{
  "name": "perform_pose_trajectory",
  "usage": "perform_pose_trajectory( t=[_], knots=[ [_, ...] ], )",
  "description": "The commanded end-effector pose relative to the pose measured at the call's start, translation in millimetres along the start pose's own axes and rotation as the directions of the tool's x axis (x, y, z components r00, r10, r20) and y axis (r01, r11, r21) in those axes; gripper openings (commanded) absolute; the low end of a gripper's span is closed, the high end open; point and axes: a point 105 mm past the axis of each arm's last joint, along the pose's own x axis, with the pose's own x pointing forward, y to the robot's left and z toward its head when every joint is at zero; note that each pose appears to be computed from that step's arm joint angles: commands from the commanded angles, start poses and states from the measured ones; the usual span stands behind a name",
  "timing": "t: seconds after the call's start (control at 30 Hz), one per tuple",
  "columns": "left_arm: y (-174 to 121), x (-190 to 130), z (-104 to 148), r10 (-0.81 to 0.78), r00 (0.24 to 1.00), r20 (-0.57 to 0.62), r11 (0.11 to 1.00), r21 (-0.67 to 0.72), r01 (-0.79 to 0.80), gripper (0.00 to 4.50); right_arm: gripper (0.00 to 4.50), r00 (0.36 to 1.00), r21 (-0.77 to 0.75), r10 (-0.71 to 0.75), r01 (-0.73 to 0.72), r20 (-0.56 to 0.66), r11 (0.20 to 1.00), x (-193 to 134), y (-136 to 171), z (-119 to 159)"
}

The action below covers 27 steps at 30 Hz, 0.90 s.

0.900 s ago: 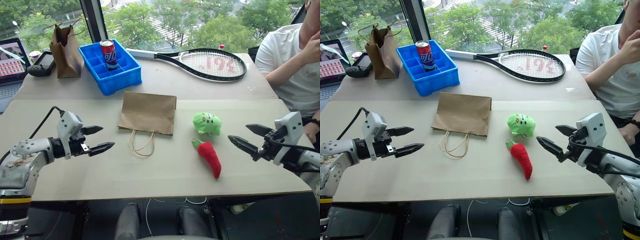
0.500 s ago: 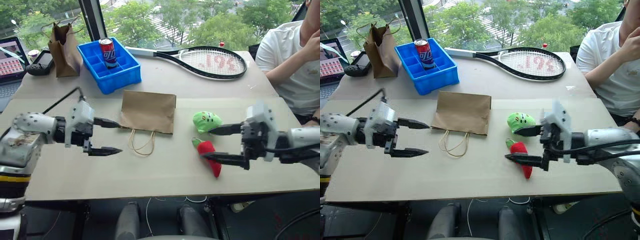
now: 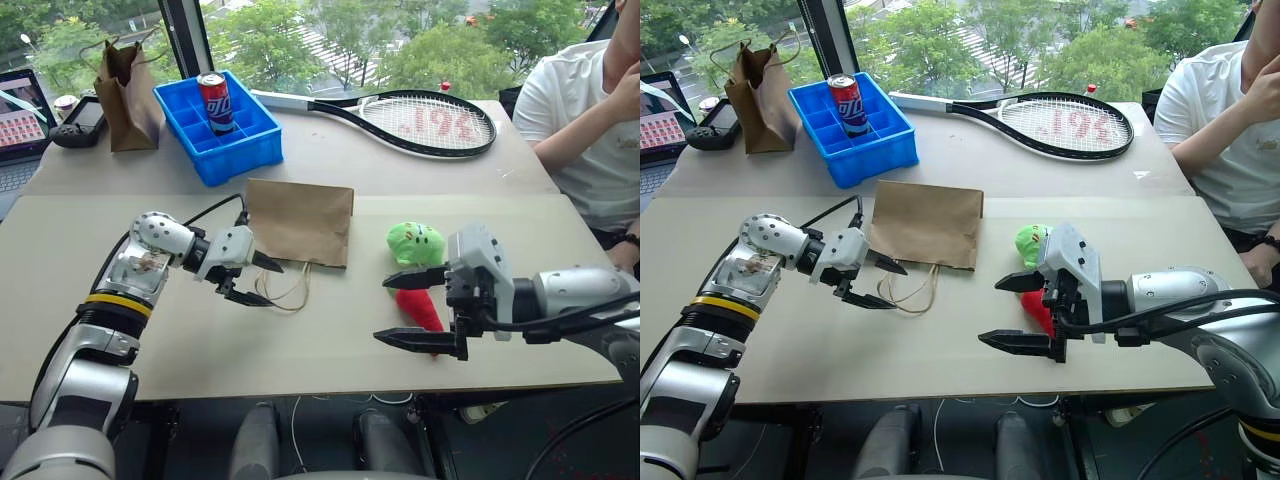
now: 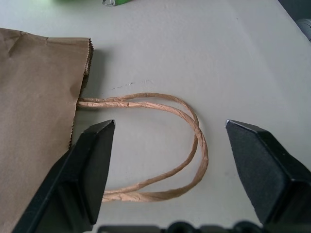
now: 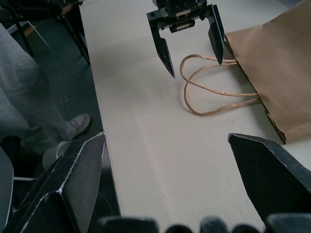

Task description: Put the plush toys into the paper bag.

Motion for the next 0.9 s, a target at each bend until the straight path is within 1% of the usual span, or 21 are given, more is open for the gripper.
perform_pose_trajectory(
  t=[0.03, 0.07, 0.13, 0.17, 0.2, 0.33, 0.47, 0.53, 0.57, 0.6, 0.67, 0.77, 0.83, 0.87, 0.9],
  knots=[
    [4, -2, 2, -0.024, 1.0, -0.018, 0.998, 0.057, 0.025, 2.02, 4.5, 0.999, -0.027, -0.033, 0.034, 0.02, 0.999, -5, 1, 7],
    [5, -1, 3, -0.023, 1.0, -0.013, 0.998, 0.06, 0.024, 1.69, 4.5, 0.999, -0.024, -0.04, 0.04, 0.019, 0.999, -5, 1, 5],
    [7, -2, 5, -0.023, 1.0, -0.006, 0.998, 0.065, 0.023, 0.79, 4.5, 0.999, -0.02, -0.047, 0.047, 0.018, 0.999, -5, 1, 4],
    [8, -3, 5, -0.022, 1.0, -0.004, 0.998, 0.067, 0.022, 0.56, 4.5, 0.999, -0.017, -0.05, 0.05, 0.018, 0.999, -5, 1, 3],
    [9, -4, 7, -0.019, 1.0, 0.004, 0.998, 0.065, 0.019, 0.04, 4.5, 0.998, -0.016, -0.054, 0.054, 0.02, 0.998, -5, 1, 3],
    [12, -13, 19, 0.0, 0.998, 0.063, 1.0, 0.031, -0.002, 0.01, 4.5, 0.998, -0.013, -0.064, 0.064, 0.026, 0.998, -5, -1, 2],
    [22, -31, 54, 0.054, 0.972, 0.227, 0.996, -0.075, -0.038, 0.01, 4.5, 0.997, -0.016, -0.072, 0.072, 0.032, 0.997, -3, -5, 1],
    [23, -37, 69, 0.077, 0.959, 0.271, 0.989, -0.143, -0.039, 0.01, 4.5, 0.996, -0.026, -0.08, 0.081, 0.038, 0.996, -2, -7, 1],
    [25, -39, 77, 0.1, 0.954, 0.282, 0.983, -0.176, -0.051, 0.01, 4.5, 0.995, -0.025, -0.086, 0.087, 0.044, 0.996, 0, -8, 1],
    [27, -39, 83, 0.129, 0.956, 0.264, 0.975, -0.21, -0.073, 0.01, 4.5, 0.995, -0.022, -0.089, 0.09, 0.048, 0.996, 2, -9, -1],
    [22, -37, 96, 0.135, 0.961, 0.242, 0.963, -0.261, -0.07, 0.01, 4.5, 0.994, -0.014, -0.1, 0.101, 0.053, 0.995, 8, -10, -4],
    [25, -36, 122, 0.185, 0.945, 0.27, 0.919, -0.388, -0.069, 0.01, 4.5, 0.988, -0.01, -0.137, 0.138, 0.078, 0.99, 20, -15, -7],
    [25, -34, 131, 0.2, 0.941, 0.274, 0.898, -0.435, -0.064, 0.0, 3.98, 0.965, -0.019, -0.239, 0.242, 0.107, 0.97, 28, -31, -8],
    [25, -34, 135, 0.206, 0.938, 0.278, 0.89, -0.453, -0.061, 0.0, 3.79, 0.957, -0.012, -0.266, 0.269, 0.117, 0.963, 32, -35, -8],
    [25, -33, 139, 0.213, 0.935, 0.283, 0.883, -0.465, -0.061, 0.0, 3.5, 0.952, -0.008, -0.279, 0.282, 0.126, 0.959, 36, -37, -9]
  ],
)
